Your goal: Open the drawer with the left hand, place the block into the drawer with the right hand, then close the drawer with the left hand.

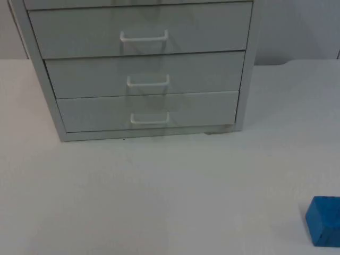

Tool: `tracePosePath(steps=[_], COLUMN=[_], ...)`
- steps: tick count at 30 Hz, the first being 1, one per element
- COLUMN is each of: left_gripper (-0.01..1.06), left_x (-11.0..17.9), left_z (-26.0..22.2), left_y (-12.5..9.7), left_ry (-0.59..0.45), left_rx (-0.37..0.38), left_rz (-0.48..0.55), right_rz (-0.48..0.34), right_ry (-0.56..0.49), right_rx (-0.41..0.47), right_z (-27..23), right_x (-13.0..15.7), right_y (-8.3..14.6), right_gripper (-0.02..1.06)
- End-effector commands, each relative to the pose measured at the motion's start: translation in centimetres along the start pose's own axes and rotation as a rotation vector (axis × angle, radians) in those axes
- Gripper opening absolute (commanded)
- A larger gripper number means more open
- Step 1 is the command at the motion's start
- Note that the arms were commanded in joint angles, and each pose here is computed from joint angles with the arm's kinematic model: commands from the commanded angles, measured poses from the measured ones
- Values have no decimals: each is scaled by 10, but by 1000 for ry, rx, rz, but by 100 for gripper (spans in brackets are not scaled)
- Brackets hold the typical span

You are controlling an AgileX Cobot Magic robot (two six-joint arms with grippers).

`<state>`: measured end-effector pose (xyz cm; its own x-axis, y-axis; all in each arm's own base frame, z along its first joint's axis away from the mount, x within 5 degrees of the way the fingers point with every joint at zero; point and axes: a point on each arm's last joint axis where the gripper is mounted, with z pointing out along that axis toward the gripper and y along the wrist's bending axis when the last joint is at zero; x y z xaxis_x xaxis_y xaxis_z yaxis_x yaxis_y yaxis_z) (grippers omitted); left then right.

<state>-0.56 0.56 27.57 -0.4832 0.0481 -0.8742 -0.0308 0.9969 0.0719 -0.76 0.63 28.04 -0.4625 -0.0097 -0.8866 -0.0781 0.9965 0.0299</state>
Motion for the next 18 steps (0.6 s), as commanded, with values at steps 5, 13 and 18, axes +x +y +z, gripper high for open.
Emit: tracePosePath(steps=[5, 13, 18], left_gripper=[105, 105, 105], left_x=[-2, -23, -39], left_z=[2, 15, 38], left_y=[-1, -2, -6], left_ry=[-7, 25, 120], left_rx=[10, 29, 64], left_rz=[-12, -17, -36], right_rz=[11, 17, 5], right_ry=[65, 44, 38], right_rx=[8, 13, 16], right_z=[12, 23, 36], right_x=[-9, -38, -67], right_y=[-1, -2, -4], right_gripper=[105, 105, 105])
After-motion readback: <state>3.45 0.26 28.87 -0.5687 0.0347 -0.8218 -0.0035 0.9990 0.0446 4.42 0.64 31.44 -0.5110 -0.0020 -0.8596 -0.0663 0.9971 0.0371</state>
